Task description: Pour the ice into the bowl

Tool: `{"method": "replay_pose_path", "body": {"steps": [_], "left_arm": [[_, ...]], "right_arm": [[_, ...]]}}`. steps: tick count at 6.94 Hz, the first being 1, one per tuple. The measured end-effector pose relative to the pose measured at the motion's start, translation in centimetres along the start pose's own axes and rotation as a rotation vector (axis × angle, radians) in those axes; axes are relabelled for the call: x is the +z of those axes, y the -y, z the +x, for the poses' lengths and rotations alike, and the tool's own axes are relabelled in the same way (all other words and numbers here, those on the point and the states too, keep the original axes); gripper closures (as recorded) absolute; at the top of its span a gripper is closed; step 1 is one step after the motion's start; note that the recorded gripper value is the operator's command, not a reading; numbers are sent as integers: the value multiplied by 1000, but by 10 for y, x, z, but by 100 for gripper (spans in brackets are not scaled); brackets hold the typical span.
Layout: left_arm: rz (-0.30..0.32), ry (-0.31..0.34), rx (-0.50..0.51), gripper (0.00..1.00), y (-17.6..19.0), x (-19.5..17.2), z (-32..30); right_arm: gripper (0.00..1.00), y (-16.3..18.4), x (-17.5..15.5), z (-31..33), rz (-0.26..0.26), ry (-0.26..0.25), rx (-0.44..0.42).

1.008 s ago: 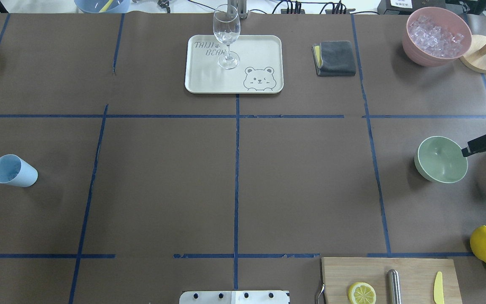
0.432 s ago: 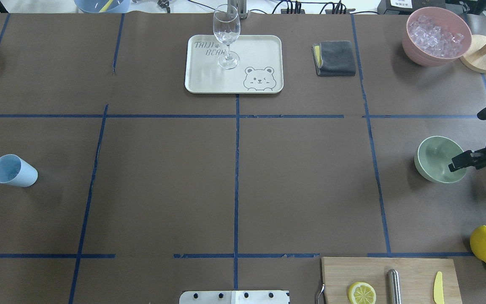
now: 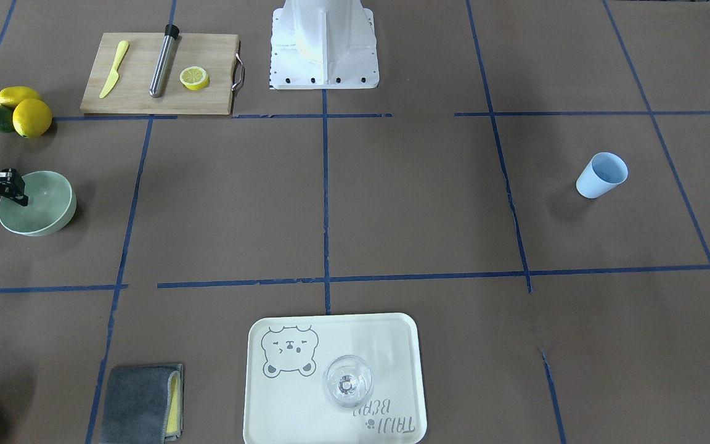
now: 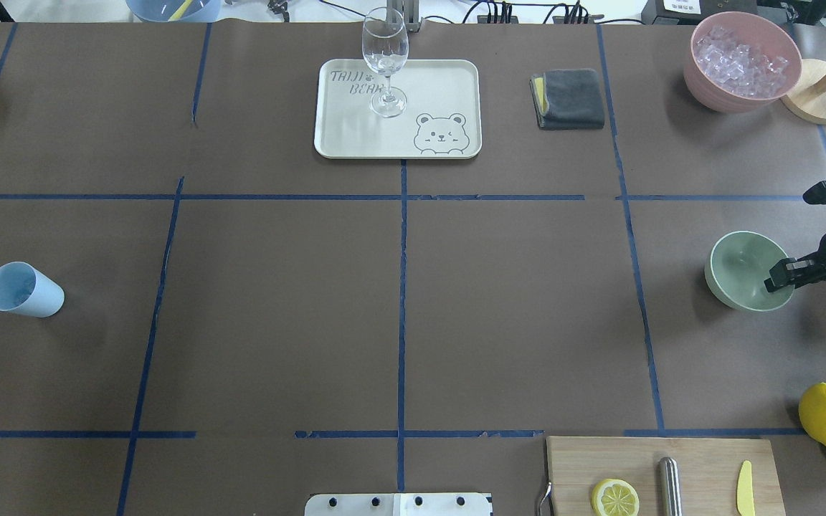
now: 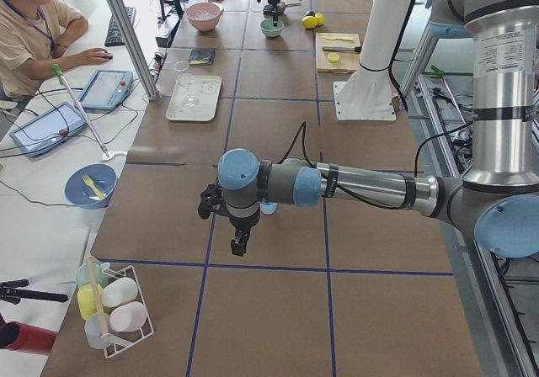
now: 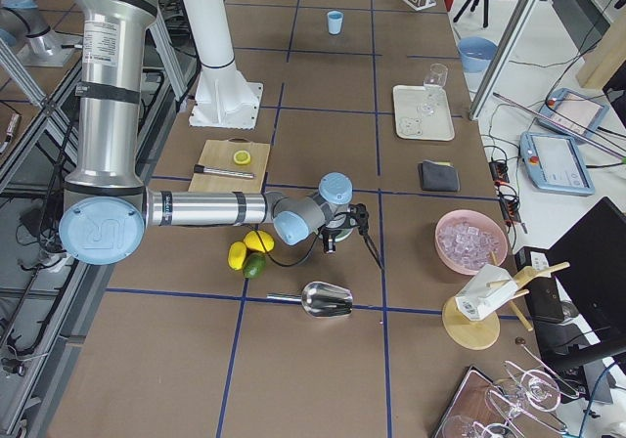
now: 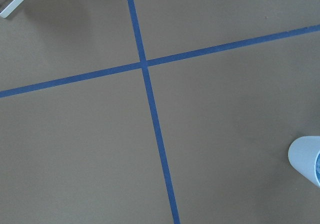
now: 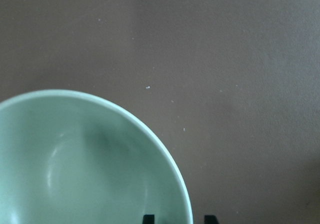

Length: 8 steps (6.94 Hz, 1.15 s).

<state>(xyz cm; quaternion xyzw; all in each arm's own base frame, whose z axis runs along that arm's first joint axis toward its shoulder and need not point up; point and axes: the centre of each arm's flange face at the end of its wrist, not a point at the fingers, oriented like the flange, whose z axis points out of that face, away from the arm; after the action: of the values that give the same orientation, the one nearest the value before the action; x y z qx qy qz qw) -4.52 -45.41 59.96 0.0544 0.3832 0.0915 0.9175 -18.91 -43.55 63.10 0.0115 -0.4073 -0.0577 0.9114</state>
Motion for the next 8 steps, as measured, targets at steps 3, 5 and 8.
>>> {"method": "replay_pose_path", "body": {"steps": [3,5,8], "left_arm": [[6,1,4,0,1,-2,2],[8,2,7,0,1,-3,3],[9,0,8,0,1,-3,3]], "right_arm": [[100,7,-26,-33,42,40,-1],[100,25,-55,-97,85,123,111],[100,44,-57,-274,63,277,265]]}}
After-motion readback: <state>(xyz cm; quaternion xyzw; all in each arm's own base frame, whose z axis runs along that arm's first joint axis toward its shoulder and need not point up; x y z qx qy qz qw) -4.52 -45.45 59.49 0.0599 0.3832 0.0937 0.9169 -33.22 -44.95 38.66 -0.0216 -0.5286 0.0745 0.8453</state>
